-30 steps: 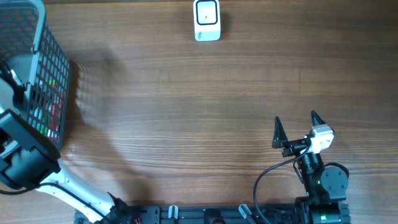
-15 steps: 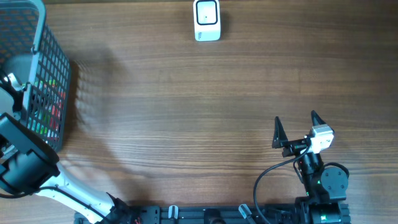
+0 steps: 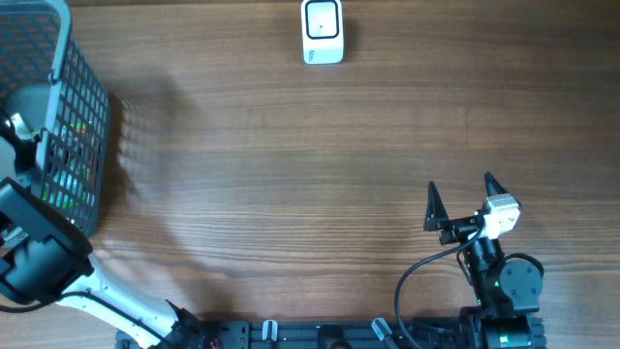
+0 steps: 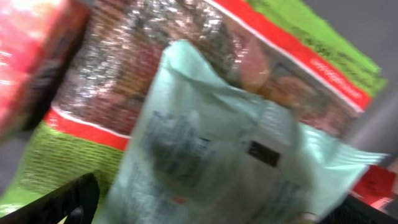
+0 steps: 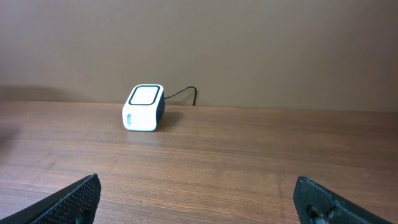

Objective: Scan the item barcode
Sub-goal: 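Reach the left gripper into the basket and grasp the green snack bags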

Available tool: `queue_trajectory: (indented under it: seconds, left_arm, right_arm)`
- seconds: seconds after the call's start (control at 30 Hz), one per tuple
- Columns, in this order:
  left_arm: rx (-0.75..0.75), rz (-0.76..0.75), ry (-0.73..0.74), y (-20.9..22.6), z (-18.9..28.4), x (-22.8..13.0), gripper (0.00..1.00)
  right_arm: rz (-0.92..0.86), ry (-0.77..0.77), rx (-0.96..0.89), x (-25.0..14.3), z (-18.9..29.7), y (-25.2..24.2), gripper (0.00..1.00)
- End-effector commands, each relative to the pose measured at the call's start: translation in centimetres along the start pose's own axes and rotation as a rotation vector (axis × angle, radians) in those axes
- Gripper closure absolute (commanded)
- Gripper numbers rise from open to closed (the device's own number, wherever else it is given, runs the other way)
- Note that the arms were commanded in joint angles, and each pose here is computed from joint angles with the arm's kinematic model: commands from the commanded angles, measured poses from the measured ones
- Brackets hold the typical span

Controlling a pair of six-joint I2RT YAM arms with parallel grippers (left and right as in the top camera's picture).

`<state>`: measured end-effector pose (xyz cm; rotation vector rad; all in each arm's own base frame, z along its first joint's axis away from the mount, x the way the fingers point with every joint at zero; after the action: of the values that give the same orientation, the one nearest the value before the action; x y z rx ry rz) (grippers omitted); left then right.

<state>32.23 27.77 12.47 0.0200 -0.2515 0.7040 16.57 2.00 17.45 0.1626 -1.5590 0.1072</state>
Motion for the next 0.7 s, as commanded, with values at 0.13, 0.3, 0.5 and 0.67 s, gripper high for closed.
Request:
queue_trajectory:
  seconds: [0.13, 0.3, 0.5, 0.67]
  left_arm:
    - [0.15, -0.079, -0.086, 1.1, 1.3, 1.5, 0.0]
    - [0.151, -0.131, -0.118, 1.1, 0.8, 2.2, 0.0]
    - [-0.013, -0.204, -0.097, -0.9, -0.3, 1.7, 0.0]
    - [-0.022, -0.256, -0.072, -2.0, -0.3, 1.2, 0.0]
  right_arm:
    - [0.01, -0.012, -0.013, 0.2, 0.0, -0.1, 0.0]
    - [0.01, -0.012, -0.013, 0.2, 0.0, -0.1, 0.0]
    - [0.01, -0.012, -0.013, 0.2, 0.0, -0.1, 0.0]
    - [0.01, -0.012, -0.013, 0.2, 0.0, -0.1, 0.0]
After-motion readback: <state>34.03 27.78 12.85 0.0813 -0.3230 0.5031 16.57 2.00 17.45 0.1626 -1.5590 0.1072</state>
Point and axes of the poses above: each gripper's point midway between its finger pads, its own z axis back along the fingers, its own y axis along the line the jaws close on, x = y × z, the point moved 8 cm from there along z, back along the fingers
